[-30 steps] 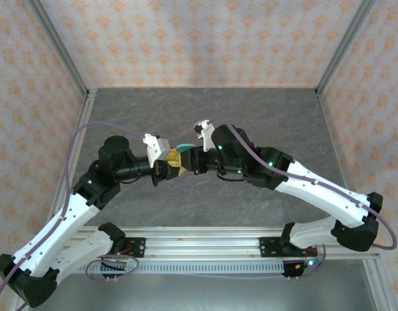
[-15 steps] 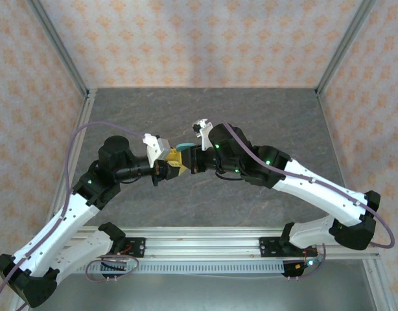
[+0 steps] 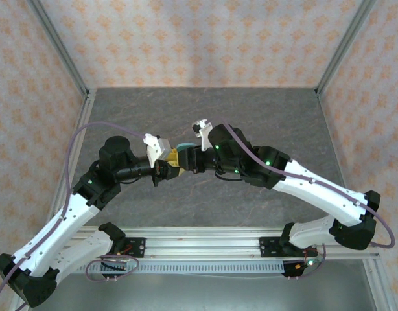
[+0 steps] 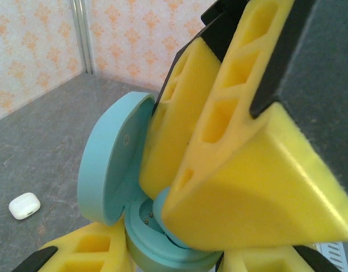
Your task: Insert wireless bluetooth earbuds into charging case
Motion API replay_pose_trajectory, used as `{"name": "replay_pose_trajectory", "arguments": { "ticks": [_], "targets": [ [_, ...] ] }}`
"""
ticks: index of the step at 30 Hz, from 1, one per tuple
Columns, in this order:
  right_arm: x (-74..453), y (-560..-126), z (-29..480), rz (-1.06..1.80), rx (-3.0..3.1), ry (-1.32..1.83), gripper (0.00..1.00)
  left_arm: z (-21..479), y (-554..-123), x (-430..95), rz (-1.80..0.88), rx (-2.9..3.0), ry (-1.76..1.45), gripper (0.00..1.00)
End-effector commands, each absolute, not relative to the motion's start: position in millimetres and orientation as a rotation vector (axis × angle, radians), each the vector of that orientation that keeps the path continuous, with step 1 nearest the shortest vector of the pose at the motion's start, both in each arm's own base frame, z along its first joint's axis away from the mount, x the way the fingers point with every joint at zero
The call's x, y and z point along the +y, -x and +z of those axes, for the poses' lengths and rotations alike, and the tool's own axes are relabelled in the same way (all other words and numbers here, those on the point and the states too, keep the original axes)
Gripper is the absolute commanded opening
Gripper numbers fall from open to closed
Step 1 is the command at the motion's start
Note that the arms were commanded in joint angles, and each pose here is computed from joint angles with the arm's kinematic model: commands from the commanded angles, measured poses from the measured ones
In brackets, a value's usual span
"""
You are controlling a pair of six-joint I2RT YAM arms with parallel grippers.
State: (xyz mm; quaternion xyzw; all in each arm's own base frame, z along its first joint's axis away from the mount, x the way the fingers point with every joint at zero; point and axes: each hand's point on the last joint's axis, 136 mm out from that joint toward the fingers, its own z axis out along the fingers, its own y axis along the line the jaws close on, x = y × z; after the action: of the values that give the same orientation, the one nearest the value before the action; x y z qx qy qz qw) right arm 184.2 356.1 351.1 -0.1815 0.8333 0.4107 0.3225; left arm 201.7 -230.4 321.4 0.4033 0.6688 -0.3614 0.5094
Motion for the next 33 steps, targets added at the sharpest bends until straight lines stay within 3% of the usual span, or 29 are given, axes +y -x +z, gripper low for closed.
{"name": "replay_pose_trajectory", "arguments": {
  "ticks": [1, 22, 27, 33],
  "targets": [
    [340.7, -190.0, 351.7, 1.015, 2.181, 0.423, 0.32, 337.4, -197.5, -231.2, -0.867, 1.54, -0.977, 0.13],
    [321.0, -187.2, 388.3, 1.061, 2.084, 0.354, 0.35, 331.1, -200.8, -229.7, -0.854, 1.578, -0.96, 0.13],
    [277.1, -197.3, 400.5, 0.937, 2.058, 0.217, 0.34, 324.9, -200.4, -223.8, -0.829, 1.612, -0.939, 0.13],
    [224.4, -233.0, 361.7, 0.76, 2.202, -0.054, 0.35, 314.8, -197.1, -212.4, -0.777, 1.653, -0.913, 0.13]
  ]
}}
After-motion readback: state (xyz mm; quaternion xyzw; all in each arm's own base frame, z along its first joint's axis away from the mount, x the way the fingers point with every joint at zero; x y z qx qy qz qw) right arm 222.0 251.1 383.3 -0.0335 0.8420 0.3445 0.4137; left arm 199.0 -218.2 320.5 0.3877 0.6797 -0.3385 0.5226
